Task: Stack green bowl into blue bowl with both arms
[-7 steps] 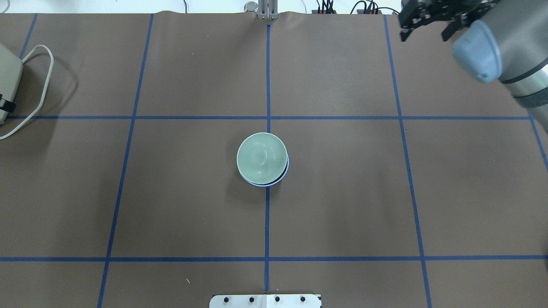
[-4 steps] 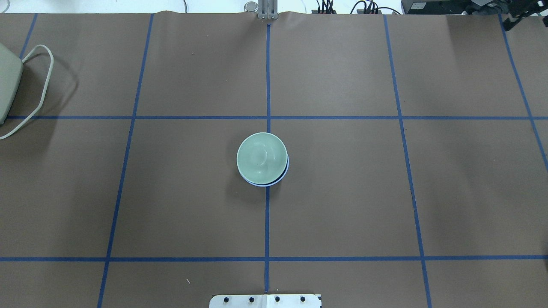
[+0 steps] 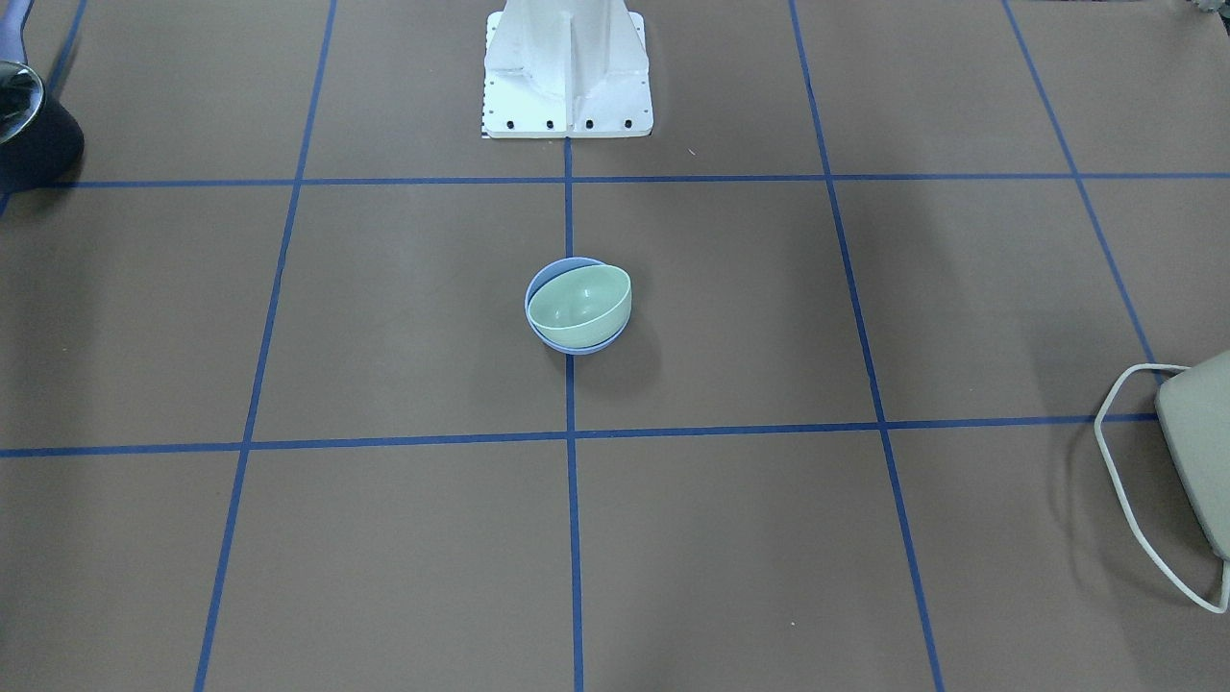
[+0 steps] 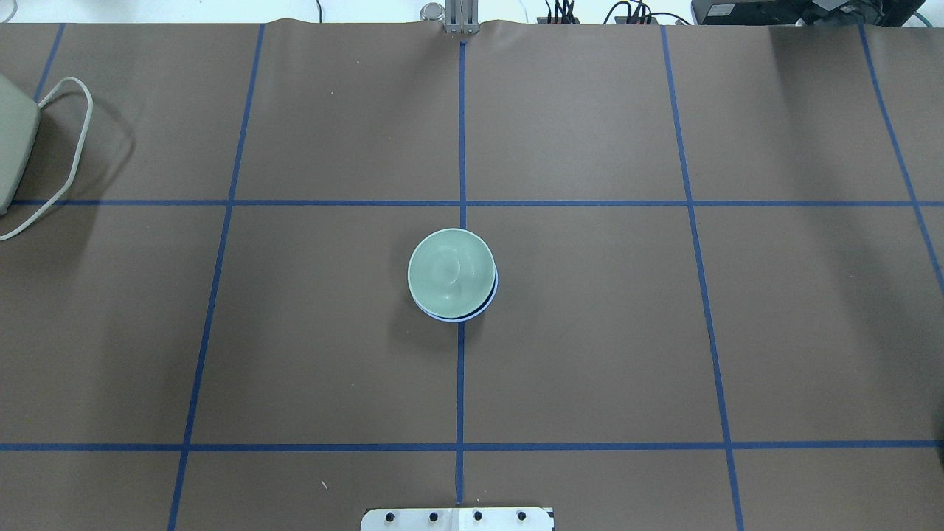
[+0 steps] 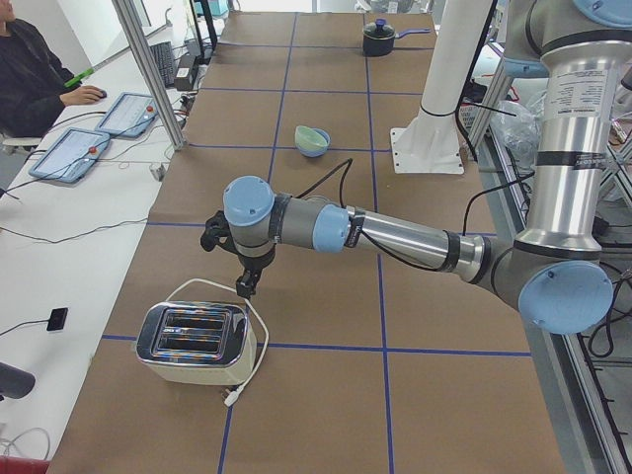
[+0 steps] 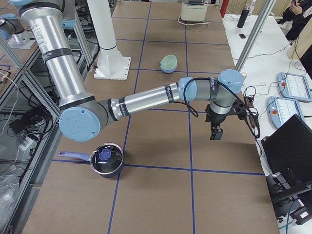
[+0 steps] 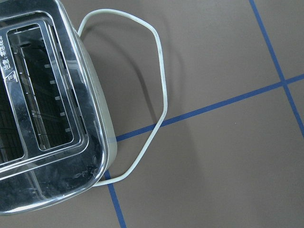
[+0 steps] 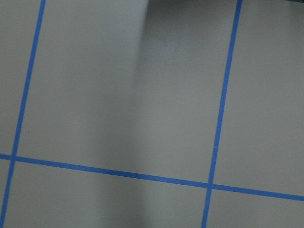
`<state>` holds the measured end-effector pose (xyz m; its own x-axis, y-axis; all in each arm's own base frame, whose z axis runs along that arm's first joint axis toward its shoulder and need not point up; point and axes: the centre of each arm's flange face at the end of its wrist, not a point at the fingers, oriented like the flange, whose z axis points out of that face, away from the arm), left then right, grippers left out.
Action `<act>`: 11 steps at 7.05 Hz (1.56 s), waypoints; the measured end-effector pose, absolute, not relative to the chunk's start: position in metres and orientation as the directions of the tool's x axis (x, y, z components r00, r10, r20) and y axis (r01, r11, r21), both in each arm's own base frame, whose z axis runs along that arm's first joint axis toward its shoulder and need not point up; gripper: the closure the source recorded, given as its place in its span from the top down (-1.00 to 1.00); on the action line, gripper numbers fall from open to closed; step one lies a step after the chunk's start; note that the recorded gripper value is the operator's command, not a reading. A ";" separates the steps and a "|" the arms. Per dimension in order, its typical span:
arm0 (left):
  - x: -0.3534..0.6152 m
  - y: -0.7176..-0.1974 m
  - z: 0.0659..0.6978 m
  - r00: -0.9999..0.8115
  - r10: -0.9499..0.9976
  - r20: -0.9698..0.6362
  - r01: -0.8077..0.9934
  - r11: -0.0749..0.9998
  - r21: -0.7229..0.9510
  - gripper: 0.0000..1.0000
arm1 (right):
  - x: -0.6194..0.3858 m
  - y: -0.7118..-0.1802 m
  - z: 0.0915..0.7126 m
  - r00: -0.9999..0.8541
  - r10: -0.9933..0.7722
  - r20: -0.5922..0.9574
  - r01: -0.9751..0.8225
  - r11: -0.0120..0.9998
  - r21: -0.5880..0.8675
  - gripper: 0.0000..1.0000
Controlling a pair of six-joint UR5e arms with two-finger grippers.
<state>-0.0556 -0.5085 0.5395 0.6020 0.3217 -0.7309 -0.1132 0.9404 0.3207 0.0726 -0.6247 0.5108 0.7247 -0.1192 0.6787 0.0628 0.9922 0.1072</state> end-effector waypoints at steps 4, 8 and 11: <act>-0.058 -0.507 0.541 0.606 0.316 -0.730 -0.109 0.942 0.317 0.95 | 0.088 -0.611 0.545 0.737 -0.103 0.668 0.058 0.994 0.090 1.00; -0.060 -0.506 0.540 0.610 0.316 -0.727 -0.107 0.942 0.319 0.95 | 0.090 -0.597 0.575 0.761 -0.116 0.638 0.061 0.992 0.107 1.00; -0.060 -0.506 0.539 0.610 0.316 -0.726 -0.106 0.941 0.320 0.95 | 0.089 -0.586 0.591 0.757 -0.102 0.645 0.061 0.994 0.086 1.00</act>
